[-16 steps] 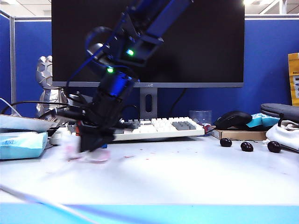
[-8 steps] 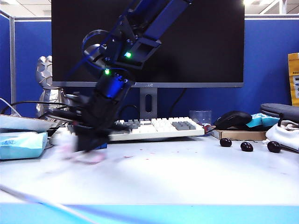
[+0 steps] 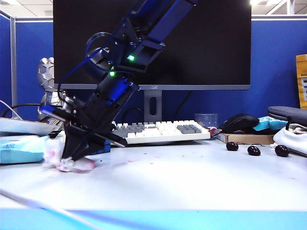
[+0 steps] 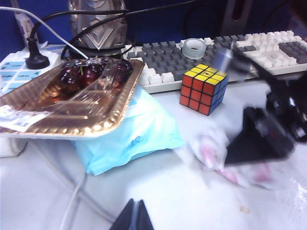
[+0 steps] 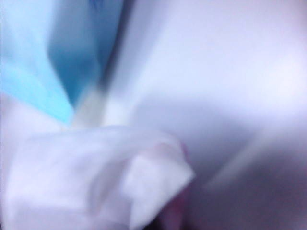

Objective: Use the wet wipes on the table to wipe the cherry juice off the table, then put the wipes back on the table.

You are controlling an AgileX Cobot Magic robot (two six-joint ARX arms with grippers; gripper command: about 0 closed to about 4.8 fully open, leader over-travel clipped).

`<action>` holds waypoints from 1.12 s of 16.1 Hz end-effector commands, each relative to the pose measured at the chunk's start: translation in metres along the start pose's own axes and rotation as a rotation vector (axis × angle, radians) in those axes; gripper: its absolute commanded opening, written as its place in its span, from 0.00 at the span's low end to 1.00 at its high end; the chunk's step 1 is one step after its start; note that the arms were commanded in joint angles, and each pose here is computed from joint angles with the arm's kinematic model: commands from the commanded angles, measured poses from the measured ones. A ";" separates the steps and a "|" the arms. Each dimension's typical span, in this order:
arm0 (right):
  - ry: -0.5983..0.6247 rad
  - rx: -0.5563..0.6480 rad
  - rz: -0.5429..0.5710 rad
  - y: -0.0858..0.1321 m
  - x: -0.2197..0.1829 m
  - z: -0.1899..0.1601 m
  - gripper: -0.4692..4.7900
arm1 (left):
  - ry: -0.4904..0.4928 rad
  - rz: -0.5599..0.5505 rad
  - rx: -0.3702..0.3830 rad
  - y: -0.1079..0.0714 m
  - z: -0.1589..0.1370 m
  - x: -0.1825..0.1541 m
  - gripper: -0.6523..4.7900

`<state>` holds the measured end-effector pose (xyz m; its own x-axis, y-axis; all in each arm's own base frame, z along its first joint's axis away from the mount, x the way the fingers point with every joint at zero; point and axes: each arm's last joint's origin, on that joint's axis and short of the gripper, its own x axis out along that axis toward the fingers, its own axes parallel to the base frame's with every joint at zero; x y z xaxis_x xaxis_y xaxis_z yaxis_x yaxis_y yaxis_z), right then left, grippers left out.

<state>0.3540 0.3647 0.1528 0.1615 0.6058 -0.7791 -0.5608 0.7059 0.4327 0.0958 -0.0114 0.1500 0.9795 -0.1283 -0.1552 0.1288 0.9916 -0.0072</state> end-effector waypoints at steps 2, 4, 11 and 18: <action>0.070 0.100 -0.350 -0.047 -0.016 -0.004 0.08 | 0.008 -0.004 -0.004 0.000 -0.001 0.000 0.12; 0.077 0.163 -0.391 -0.076 -0.029 0.000 0.08 | 0.008 -0.004 -0.004 0.000 -0.001 0.000 0.12; 0.128 0.174 0.012 -0.077 -0.040 0.011 0.08 | 0.008 -0.003 -0.004 0.000 -0.001 0.000 0.12; 0.247 0.006 -0.512 -0.087 -0.047 -0.004 0.08 | 0.008 -0.003 -0.004 0.000 -0.001 0.000 0.12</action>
<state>0.3835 0.2920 0.1697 0.1567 0.2950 -0.9426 -0.5124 0.8402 0.1778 0.0958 -0.0114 0.1500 0.9795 -0.1287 -0.1552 0.1292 0.9916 -0.0073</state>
